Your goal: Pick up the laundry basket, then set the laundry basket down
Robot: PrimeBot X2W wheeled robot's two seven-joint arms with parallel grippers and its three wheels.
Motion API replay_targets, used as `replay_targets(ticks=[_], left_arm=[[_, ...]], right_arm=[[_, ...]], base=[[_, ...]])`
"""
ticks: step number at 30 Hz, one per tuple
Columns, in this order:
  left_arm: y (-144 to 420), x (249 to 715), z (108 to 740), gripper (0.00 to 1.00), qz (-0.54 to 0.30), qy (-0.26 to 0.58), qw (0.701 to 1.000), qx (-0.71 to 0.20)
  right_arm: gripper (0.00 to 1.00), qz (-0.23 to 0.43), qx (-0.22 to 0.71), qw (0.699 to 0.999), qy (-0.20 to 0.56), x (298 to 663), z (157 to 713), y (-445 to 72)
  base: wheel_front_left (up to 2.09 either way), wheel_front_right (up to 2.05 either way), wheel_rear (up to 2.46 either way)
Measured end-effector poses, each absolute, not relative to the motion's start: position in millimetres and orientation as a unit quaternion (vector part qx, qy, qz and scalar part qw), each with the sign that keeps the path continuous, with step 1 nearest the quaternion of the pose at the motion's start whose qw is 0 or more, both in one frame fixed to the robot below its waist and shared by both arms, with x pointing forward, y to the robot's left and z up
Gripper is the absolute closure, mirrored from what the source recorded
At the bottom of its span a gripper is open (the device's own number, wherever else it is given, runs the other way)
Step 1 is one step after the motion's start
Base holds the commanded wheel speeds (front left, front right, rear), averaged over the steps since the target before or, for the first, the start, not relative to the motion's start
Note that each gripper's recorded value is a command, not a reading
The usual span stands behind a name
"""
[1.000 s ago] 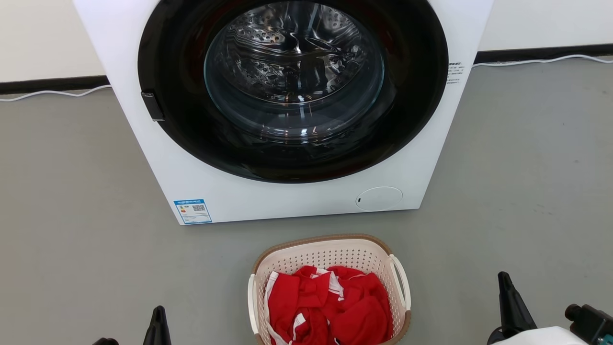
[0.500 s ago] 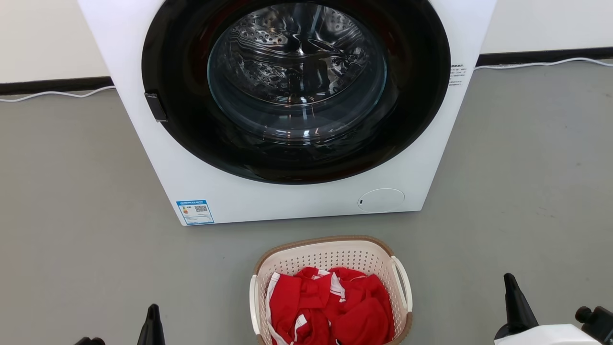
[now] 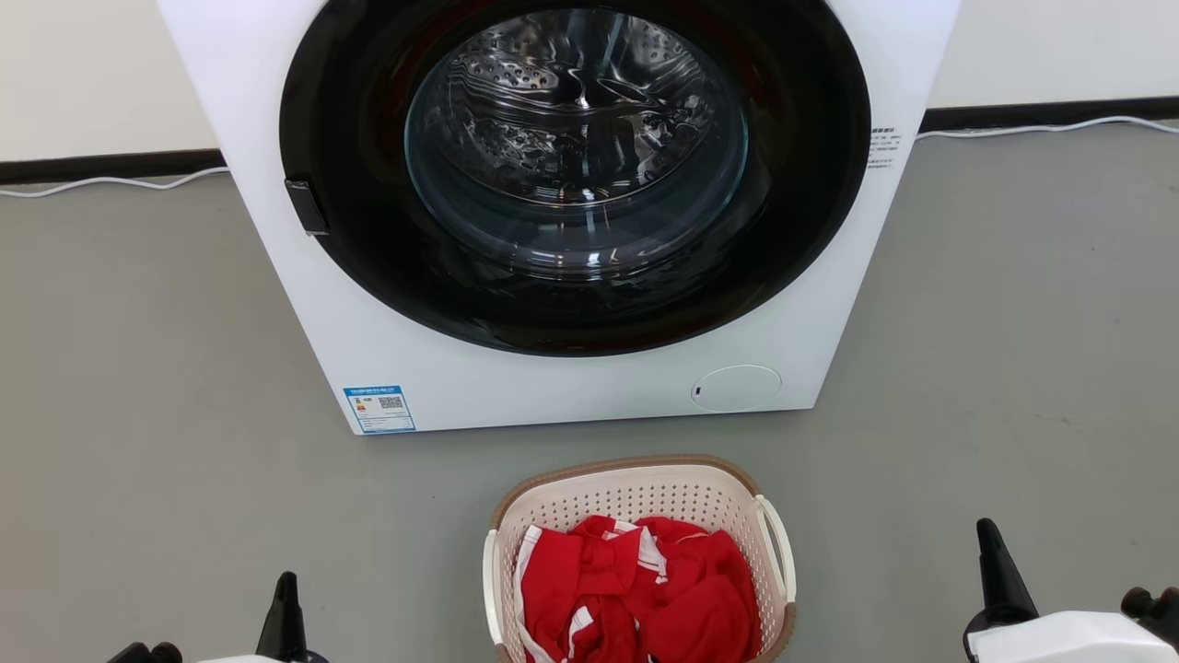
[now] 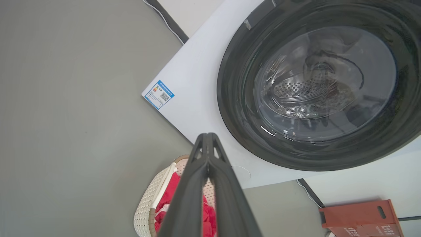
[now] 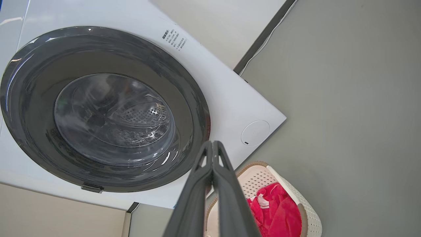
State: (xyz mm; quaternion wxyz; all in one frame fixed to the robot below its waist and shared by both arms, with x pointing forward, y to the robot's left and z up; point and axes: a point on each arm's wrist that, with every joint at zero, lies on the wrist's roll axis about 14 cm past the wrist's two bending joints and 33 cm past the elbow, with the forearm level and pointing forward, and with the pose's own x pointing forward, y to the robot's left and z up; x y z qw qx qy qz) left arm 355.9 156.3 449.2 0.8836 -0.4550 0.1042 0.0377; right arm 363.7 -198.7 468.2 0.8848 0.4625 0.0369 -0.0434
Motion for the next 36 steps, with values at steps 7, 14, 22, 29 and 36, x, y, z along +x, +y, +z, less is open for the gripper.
replay_targets(ticks=[7, 14, 22, 29, 36], left_arm=[[160.1, 355.9, 448.2, 1.0, 0.04, 0.107, 0.865, -0.489], [163.0, 360.4, 453.5, 1.0, 0.038, 0.098, 0.844, -0.526], [167.2, 363.2, 456.8, 1.0, 0.038, 0.091, 0.82, -0.563], [170.9, 363.9, 458.4, 1.0, 0.04, 0.086, 0.801, -0.591], [174.5, 368.7, 465.4, 1.0, 0.034, 0.074, 0.774, -0.629]], right_arm=[[1.0, -0.048, 0.496, 0.866, 0.037, 364.0, 468.0, -200.8], [1.0, -0.05, 0.529, 0.846, 0.038, 364.2, 467.6, -202.1], [1.0, -0.05, 0.566, 0.822, 0.035, 366.8, 469.9, -202.8], [1.0, -0.047, 0.592, 0.804, 0.031, 370.0, 473.8, -203.4], [1.0, -0.048, 0.629, 0.775, 0.029, 370.2, 474.1, -204.8]], base=[[0.0, 0.0, 0.0], [0.0, 0.0, 0.0], [0.0, 0.0, 0.0], [0.0, 0.0, 0.0], [0.0, 0.0, 0.0]])
